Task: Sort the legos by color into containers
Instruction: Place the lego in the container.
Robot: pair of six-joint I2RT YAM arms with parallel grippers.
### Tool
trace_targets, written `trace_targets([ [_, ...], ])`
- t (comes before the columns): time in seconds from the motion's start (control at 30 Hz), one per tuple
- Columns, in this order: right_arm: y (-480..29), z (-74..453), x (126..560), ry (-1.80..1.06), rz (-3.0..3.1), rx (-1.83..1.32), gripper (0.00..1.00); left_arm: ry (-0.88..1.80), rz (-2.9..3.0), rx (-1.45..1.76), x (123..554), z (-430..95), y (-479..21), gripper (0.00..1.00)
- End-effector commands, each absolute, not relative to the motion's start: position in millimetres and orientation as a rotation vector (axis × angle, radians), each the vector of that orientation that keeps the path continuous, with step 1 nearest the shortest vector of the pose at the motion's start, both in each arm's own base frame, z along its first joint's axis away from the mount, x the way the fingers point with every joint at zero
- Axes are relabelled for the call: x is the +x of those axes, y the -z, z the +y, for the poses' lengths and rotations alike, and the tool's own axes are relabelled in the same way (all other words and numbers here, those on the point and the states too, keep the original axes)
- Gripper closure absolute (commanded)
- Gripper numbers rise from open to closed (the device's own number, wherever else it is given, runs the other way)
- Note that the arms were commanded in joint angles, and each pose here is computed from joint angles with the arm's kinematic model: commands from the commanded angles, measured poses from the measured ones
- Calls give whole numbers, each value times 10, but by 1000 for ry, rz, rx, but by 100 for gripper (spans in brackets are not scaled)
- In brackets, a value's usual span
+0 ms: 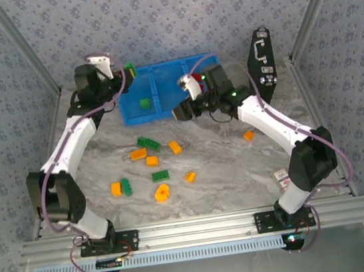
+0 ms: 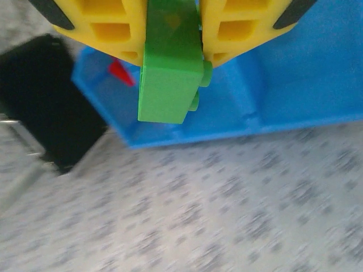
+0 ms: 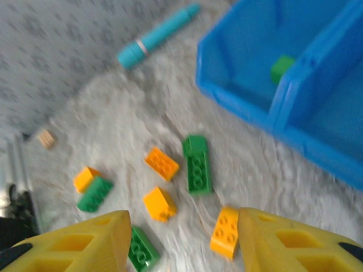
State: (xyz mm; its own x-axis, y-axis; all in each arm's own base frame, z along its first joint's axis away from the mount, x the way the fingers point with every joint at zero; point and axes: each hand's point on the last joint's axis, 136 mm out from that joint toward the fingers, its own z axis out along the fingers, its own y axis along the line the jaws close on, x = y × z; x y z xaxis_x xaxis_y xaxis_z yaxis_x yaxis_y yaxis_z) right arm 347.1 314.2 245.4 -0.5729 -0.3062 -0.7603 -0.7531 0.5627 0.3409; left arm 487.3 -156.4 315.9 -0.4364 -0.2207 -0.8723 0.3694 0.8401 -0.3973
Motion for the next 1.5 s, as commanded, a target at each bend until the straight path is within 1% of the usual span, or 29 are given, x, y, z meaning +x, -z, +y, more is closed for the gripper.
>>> trace_targets([
  [0.0,-1880,2968,3297,-604,2322,-881,46,490,2100,11,5107,-1345,-2622,93],
  [0.2,-1504,3161,3131,-420,2335,-1008,46,468,2270,-11,5468,-1507,-2052,94],
  [0.3,-1408,3092,3110,-317,2364,-1018,46,442,2337,-14,5572,-1559,-1827,94],
  [0.4,-1366,2795,3093,-198,2444,-936,46,406,2383,-6,5634,-1590,-1668,93],
  [0.43,-1355,2621,3067,-146,2482,-899,45,398,2399,-7,5651,-1593,-1616,91],
  [0.53,-1350,2164,3045,-40,2557,-768,43,385,2439,-17,5673,-1608,-1478,85],
  [0.57,-1356,1975,3045,-5,2586,-701,43,386,2436,-16,5697,-1619,-1498,81],
  [0.6,-1392,1838,3066,10,2603,-640,43,383,2440,-15,5699,-1625,-1481,80],
  [0.63,-1290,1626,3009,48,2652,-580,42,383,2444,-14,5699,-1631,-1466,78],
  [0.73,-1266,1260,2996,61,2705,-405,42,389,2441,-12,5703,-1643,-1497,74],
  [0.77,-1241,1162,2998,68,2721,-363,41,390,2437,-6,5705,-1646,-1527,71],
  [0.93,-1041,839,3044,108,2797,-251,39,390,2428,17,5694,-1659,-1657,60],
  [1.03,-919,728,3114,105,2835,-191,38,387,2435,26,5677,-1658,-1690,52],
  [1.23,-735,587,3278,140,2866,-177,38,406,2410,50,5586,-1681,-1907,50],
  [1.47,-527,430,3394,156,2911,-131,39,414,2322,116,5294,-1651,-2530,49],
])
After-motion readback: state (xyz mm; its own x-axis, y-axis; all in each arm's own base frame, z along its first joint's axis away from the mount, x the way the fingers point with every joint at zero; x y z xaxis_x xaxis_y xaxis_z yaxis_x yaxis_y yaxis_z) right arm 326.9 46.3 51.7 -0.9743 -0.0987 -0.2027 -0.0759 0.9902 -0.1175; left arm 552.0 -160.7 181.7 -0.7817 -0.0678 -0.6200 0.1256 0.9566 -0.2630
